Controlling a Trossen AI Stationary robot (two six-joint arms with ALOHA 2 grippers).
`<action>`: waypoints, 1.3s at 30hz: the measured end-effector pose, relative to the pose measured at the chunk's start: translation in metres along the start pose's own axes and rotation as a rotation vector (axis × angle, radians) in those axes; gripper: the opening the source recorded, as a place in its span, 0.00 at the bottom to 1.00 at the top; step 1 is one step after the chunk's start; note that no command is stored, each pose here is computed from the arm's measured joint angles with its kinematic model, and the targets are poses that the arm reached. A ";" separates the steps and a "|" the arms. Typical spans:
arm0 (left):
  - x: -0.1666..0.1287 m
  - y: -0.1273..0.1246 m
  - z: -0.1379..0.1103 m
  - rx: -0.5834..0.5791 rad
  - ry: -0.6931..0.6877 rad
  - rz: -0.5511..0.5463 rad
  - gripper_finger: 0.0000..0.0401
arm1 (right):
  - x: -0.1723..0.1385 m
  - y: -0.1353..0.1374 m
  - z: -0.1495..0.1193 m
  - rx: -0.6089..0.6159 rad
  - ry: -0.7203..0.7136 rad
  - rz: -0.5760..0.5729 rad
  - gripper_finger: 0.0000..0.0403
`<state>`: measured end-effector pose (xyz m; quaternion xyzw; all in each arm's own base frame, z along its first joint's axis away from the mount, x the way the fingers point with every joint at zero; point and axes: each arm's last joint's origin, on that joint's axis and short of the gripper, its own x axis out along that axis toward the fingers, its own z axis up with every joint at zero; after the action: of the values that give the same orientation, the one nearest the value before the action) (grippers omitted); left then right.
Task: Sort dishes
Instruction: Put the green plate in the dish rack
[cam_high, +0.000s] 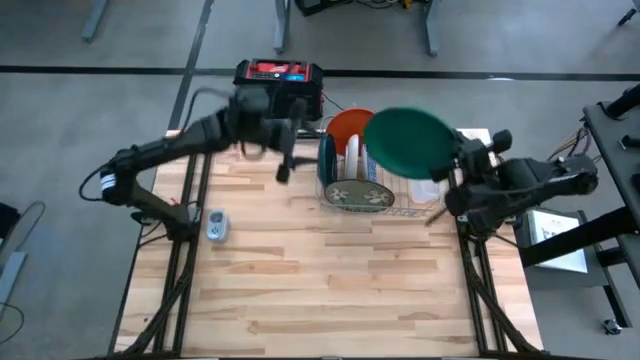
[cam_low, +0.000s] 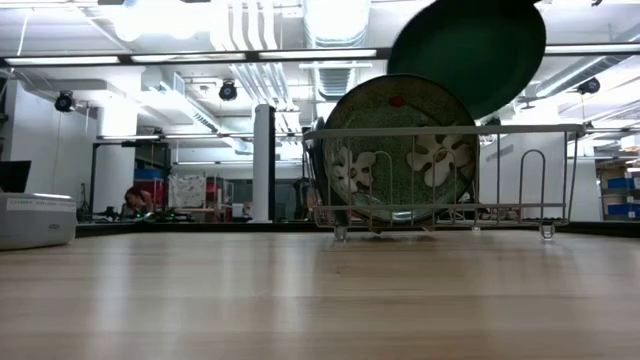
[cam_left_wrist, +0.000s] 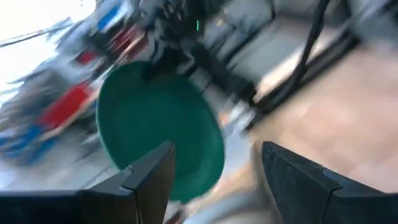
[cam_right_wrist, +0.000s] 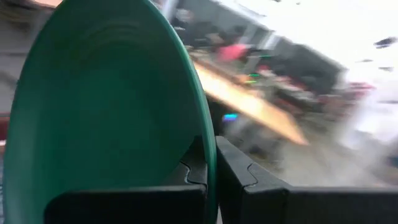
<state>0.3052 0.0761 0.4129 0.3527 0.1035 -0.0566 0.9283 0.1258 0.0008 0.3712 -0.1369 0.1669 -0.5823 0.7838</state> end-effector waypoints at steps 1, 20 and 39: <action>-0.002 0.013 -0.009 -0.052 -0.061 -0.044 0.57 | -0.005 -0.001 0.000 0.010 -0.019 0.040 0.00; 0.076 0.098 -0.062 -0.526 -0.150 -0.415 0.63 | -0.050 0.021 0.042 -0.126 -0.219 0.184 0.00; 0.075 0.110 -0.049 -0.443 -0.187 -0.441 0.63 | -0.045 0.000 0.080 -0.202 -0.196 0.136 0.00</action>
<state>0.3898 0.1882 0.4299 0.1044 0.1016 -0.2647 0.9533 0.1479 0.0454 0.4485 -0.2596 0.1565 -0.4919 0.8162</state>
